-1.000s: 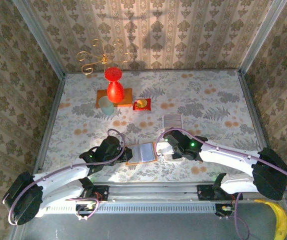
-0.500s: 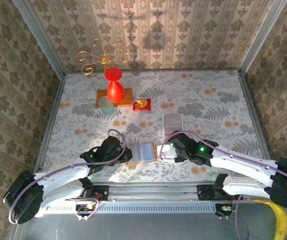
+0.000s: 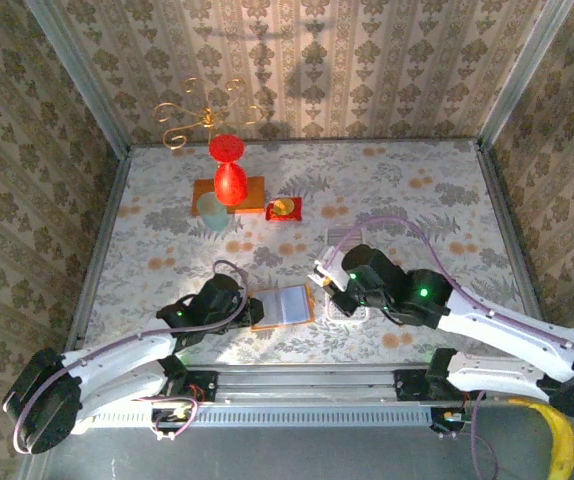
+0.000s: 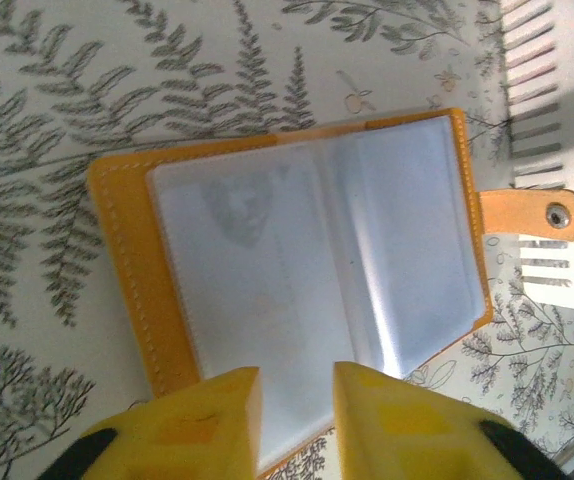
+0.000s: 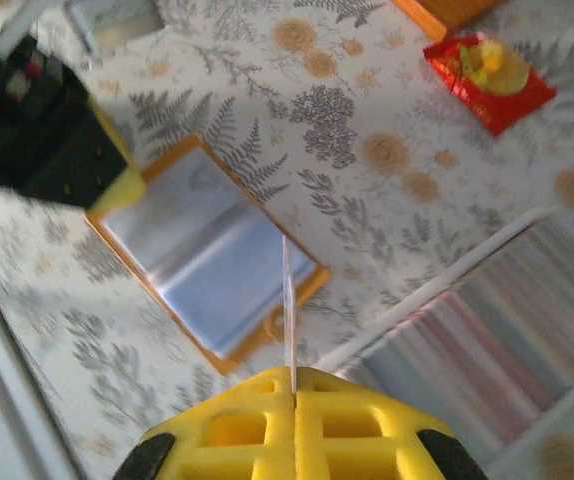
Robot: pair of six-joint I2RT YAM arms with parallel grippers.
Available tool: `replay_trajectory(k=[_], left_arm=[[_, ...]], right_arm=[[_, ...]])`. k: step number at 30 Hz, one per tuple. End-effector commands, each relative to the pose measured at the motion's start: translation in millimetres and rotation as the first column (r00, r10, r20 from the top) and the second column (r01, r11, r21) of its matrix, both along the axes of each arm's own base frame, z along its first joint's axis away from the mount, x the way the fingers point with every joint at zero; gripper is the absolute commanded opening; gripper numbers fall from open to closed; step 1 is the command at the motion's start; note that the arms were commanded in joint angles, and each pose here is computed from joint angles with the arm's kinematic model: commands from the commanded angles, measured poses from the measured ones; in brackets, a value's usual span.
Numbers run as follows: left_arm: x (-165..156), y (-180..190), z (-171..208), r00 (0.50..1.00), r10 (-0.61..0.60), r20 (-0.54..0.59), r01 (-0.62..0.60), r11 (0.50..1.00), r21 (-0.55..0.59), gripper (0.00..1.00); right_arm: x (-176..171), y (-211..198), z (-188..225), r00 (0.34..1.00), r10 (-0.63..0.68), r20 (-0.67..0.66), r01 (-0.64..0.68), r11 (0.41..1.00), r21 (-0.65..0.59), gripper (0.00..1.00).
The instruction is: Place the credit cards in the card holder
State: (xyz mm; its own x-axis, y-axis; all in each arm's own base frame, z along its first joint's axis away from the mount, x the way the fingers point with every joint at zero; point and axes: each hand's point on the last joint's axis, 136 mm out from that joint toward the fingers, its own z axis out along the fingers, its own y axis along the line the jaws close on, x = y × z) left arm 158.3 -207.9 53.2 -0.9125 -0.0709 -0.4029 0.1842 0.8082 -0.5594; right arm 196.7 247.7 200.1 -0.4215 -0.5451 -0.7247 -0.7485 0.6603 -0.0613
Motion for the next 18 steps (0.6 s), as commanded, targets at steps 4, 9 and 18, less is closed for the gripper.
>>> replay_trajectory(k=[4,9,18], left_arm=[[-2,9,4,1.0,0.021,0.004,-0.021,0.999,0.025,0.32],[-3,11,-1,0.999,0.033,-0.008,-0.033,0.999,0.034,0.33],[-6,19,-19,0.997,0.054,-0.046,-0.049,0.994,0.097,0.22]], right_arm=[[7,37,3,0.903,-0.226,-0.365,0.351,0.878,0.325,0.0],[13,61,-27,0.819,-0.25,-0.516,0.471,0.808,0.355,0.0],[25,77,-79,0.747,-0.32,-0.582,0.555,0.783,0.282,0.0]])
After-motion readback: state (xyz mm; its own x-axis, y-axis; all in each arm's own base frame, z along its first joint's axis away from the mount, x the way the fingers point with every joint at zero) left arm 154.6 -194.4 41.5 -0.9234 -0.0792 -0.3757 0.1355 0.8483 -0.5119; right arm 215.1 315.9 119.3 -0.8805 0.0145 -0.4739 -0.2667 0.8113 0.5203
